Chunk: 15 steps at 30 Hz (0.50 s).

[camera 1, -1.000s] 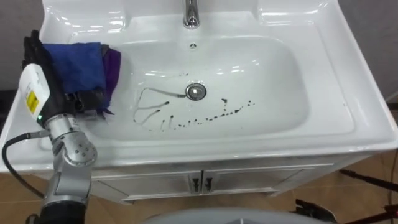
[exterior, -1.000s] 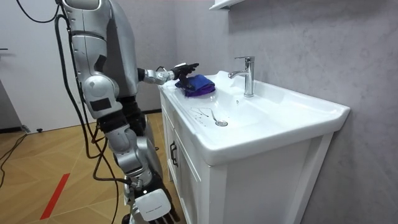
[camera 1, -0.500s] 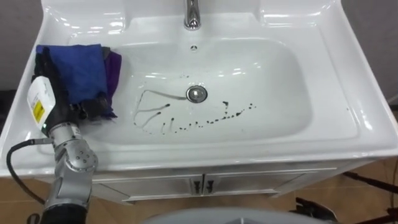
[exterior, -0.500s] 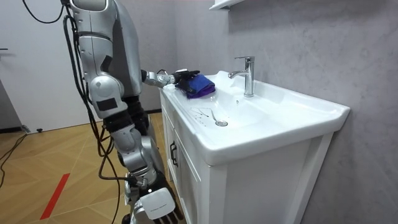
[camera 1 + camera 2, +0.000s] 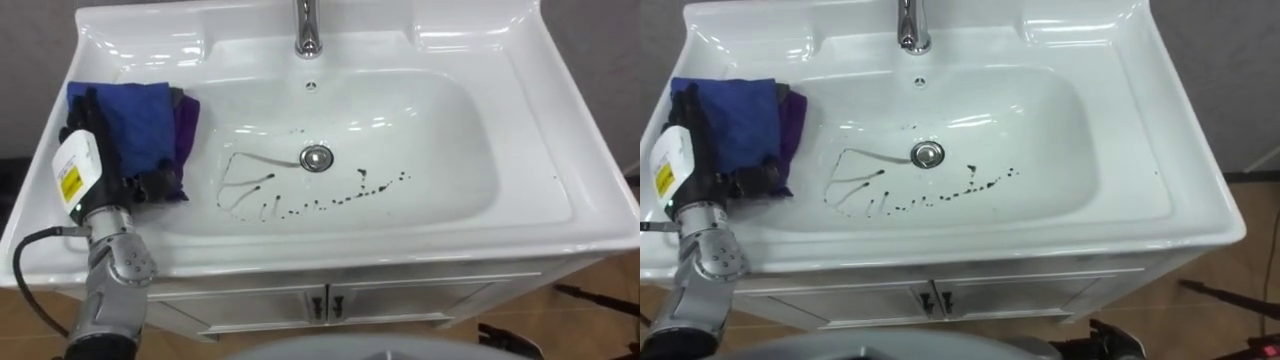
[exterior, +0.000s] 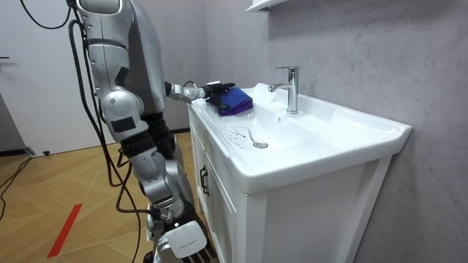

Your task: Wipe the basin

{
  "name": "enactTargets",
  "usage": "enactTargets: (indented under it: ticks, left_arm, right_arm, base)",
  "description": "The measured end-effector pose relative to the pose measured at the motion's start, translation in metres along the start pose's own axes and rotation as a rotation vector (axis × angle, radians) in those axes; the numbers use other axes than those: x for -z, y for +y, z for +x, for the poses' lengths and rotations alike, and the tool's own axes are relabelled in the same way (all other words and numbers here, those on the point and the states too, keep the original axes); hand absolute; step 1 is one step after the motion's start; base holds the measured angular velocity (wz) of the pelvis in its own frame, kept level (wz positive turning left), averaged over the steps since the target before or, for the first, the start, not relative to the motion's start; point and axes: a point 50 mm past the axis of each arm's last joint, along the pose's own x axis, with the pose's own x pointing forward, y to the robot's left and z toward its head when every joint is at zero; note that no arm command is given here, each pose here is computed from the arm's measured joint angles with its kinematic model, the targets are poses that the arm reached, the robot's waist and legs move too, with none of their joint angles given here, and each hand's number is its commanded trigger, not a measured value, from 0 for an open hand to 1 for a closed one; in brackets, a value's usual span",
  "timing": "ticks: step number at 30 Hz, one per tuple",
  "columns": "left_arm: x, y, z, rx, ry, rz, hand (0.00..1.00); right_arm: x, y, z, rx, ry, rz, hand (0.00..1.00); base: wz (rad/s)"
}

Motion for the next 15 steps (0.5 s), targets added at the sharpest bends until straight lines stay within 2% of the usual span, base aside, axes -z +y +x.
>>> enactTargets:
  ticks: [9, 15]
  left_arm:
    - [0.002, -0.007, -0.001, 0.071, -0.04, 0.135, 0.0]
    - [0.013, -0.015, -0.004, 0.147, -0.008, 0.205, 0.0]
  right_arm:
    - [0.003, -0.002, 0.0, 0.004, 0.028, -0.021, 0.0]
    - [0.009, -0.01, -0.002, 0.028, 0.096, -0.09, 0.0]
  base:
    - [0.0]
    - [-0.09]
